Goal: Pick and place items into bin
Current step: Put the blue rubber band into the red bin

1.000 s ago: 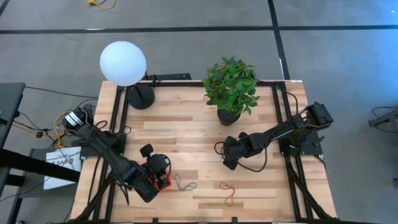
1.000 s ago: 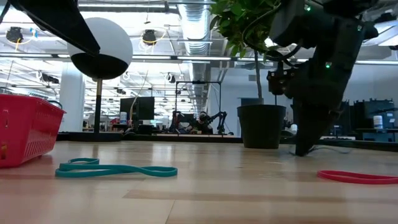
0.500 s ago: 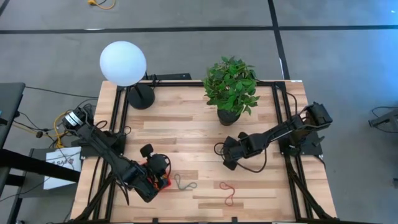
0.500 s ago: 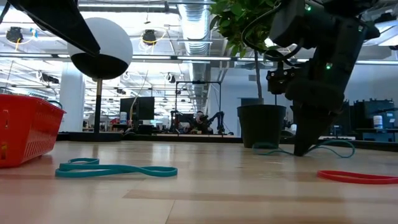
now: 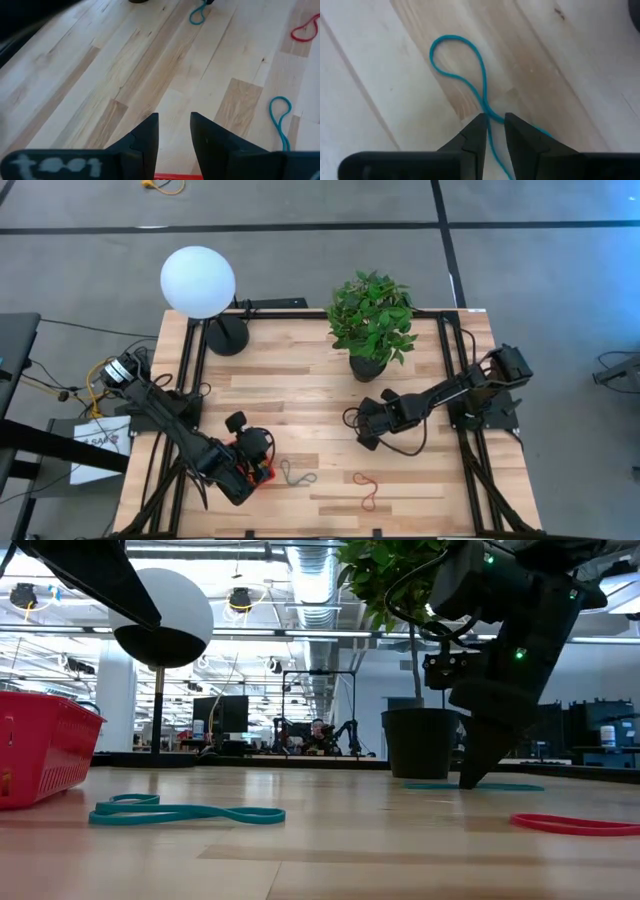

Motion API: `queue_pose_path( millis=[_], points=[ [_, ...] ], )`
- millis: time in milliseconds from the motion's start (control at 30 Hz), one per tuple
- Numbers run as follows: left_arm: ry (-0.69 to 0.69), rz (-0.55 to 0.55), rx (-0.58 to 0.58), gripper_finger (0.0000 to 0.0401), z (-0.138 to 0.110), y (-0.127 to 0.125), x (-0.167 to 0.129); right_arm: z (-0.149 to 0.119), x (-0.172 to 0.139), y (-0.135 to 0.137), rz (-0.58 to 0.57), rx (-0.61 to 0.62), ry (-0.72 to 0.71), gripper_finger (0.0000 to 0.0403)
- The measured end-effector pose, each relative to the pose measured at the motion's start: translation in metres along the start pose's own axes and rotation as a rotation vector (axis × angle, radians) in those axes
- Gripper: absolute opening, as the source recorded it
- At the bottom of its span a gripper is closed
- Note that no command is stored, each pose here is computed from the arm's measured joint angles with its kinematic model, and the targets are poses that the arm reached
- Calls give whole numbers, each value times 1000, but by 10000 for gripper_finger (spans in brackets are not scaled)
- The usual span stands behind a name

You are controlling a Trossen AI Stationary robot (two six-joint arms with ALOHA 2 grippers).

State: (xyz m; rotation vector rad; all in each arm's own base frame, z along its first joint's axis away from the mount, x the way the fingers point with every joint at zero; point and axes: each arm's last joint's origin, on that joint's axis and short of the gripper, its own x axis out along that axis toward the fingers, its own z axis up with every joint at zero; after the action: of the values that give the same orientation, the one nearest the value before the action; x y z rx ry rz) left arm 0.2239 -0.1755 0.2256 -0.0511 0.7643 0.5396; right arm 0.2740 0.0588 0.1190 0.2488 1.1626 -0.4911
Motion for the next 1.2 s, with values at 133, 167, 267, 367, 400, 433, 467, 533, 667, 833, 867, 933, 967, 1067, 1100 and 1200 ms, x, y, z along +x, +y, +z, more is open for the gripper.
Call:
queue_pose_path(
  millis=[133,167,267,367,400,433,467,533,667,833,867,933,967,1067,1100,1200],
  points=[
    [0,0,0,103,0,0,0,1,0,1,6,5,-10,48],
    [0,0,0,103,0,0,0,1,0,1,11,6,-9,38],
    [0,0,0,103,0,0,0,1,0,3,44,1,-6,7],
    [0,0,0,103,0,0,0,3,-3,10,106,4,-40,6],
    [0,0,1,103,0,0,0,6,-5,17,163,8,-51,3],
    [0,0,1,103,0,0,0,7,-8,21,188,0,-64,2],
    [0,1,1,103,0,0,0,9,-12,26,219,-14,-82,2],
    [0,2,15,103,0,0,0,24,-24,42,334,-43,-187,3],
    [-48,30,41,103,1,1,0,53,-50,69,527,-99,-439,1],
    [-138,150,78,103,1,11,-1,77,-63,99,712,-111,-712,1],
    [-142,180,72,103,1,16,-1,78,-59,104,726,-119,-721,1],
    [-131,240,50,103,1,26,-1,85,-47,120,777,-144,-709,0],
    [-125,272,34,103,1,33,-2,89,-41,128,798,-159,-697,0],
    [-110,366,-10,103,2,50,-6,106,-30,152,858,-184,-691,0],
    [-105,393,-15,103,1,54,-8,114,-28,159,880,-196,-703,0],
    [-99,445,-49,103,1,62,-11,134,-21,178,936,-260,-696,0]
  ],
)
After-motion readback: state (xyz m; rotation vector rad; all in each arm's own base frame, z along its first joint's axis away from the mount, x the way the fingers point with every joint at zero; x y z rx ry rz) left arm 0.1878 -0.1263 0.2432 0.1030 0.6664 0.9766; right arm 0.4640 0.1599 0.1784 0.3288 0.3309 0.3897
